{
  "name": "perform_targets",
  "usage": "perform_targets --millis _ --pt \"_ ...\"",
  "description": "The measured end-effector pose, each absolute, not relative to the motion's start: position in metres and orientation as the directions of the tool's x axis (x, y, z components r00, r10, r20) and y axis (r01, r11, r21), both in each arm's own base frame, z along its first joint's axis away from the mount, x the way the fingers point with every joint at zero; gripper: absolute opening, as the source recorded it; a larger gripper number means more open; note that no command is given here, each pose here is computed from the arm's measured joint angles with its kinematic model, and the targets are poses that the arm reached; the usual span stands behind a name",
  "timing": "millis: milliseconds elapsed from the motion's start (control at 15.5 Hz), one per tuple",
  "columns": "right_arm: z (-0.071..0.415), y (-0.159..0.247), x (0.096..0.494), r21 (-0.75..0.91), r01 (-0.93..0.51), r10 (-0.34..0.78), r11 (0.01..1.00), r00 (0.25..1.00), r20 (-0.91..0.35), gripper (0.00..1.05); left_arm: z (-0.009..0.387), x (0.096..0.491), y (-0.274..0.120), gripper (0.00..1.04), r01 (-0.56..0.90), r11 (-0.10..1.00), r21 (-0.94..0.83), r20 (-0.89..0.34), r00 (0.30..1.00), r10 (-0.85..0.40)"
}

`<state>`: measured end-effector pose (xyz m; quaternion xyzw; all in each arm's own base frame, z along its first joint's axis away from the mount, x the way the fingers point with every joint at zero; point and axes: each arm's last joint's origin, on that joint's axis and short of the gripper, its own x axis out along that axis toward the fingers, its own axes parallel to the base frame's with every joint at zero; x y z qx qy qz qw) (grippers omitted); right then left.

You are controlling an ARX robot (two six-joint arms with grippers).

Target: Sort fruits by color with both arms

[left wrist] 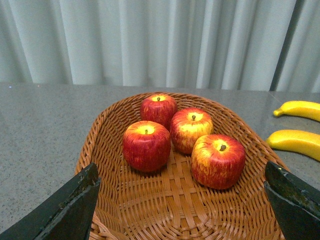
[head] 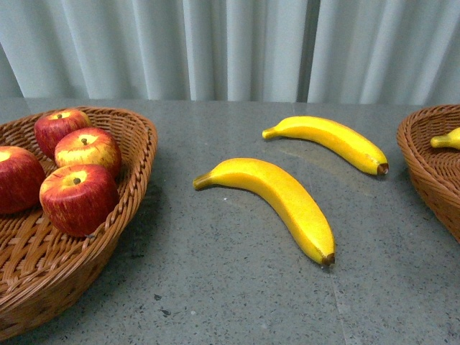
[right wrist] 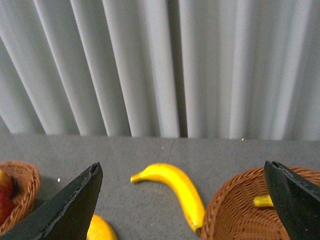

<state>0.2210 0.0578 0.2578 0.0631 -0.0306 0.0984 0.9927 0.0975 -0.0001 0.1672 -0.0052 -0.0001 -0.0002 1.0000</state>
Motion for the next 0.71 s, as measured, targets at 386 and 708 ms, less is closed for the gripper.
perform_targets --millis 386,708 --pt "0.278 0.156 0.318 0.048 -0.374 0.375 0.926 0.900 -0.223 0.98 0.167 0.097 0.000 0.98 0.001 1.000 -0.010 0.000 1.000 -0.001" --pt "0.235 0.185 0.325 0.017 -0.480 0.422 0.877 0.753 -0.506 0.98 0.167 0.097 0.000 0.98 0.001 1.000 -0.010 0.000 1.000 -0.001"
